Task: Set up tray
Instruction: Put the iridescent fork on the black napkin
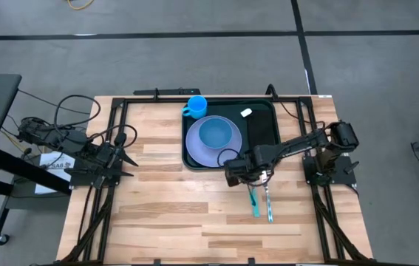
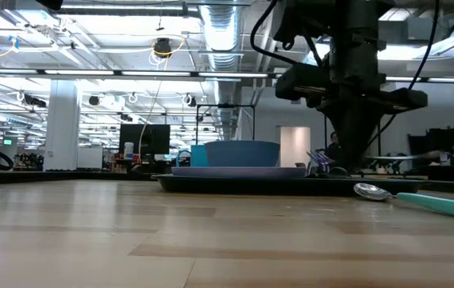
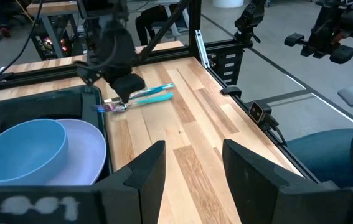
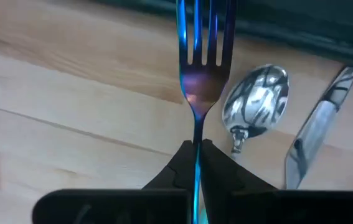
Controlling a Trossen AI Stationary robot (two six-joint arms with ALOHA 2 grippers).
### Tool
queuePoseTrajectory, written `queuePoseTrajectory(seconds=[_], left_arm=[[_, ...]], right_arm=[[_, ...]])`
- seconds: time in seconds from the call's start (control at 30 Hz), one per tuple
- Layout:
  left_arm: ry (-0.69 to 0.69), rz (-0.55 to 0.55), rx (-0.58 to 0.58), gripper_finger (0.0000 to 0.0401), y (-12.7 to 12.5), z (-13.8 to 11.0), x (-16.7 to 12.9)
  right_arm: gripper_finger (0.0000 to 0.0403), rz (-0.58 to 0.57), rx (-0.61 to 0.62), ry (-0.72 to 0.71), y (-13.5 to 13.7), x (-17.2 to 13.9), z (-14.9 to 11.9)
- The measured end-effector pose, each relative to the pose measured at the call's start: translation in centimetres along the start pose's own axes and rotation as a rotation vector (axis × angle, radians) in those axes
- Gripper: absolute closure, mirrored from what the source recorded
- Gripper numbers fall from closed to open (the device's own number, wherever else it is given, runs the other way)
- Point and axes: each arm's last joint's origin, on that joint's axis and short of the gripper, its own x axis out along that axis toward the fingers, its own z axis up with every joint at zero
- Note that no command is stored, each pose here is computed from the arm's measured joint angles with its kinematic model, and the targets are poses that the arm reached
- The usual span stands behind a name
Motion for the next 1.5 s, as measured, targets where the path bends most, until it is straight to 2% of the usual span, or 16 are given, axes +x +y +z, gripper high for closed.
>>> queuePoseTrajectory(seconds=[0.17,0.37,0.53,0.67,0.87,1.1,1.23,1.5], left_arm=[[0.005,0.000,-0.005,0.0253,0.0,0.0,0.0],[0.009,0.000,-0.005,0.0253,0.0,-0.1,0.0],[0.009,0.001,0.002,0.0253,0.0,-0.1,0.0],[0.009,0.002,0.003,0.0253,0.0,-0.1,0.0],[0.012,0.002,-0.018,0.0253,0.0,-0.1,0.0],[0.014,0.003,-0.032,0.0253,0.0,-0.1,0.0],[0.014,0.015,-0.033,0.0253,0.0,-0.1,0.0],[0.014,0.018,-0.038,0.0253,0.1,-0.1,0.0]], right_arm=[[0.0401,0.009,-0.003,-0.011,-0.8,-1.3,1.1],[0.0402,-0.067,0.030,-0.058,-3.1,-3.6,2.7],[0.0402,-0.058,0.091,-0.081,-5.5,-4.3,5.2],[0.0402,-0.080,0.128,-0.078,-7.5,-4.2,8.0],[0.0403,-0.026,0.160,-0.091,-10.7,-3.6,12.8],[0.0403,-0.027,0.203,-0.113,-14.0,-4.0,16.1],[0.0403,-0.022,0.192,-0.122,-14.4,-3.3,17.3],[0.0403,-0.027,0.147,-0.050,-14.1,0.5,19.3]])
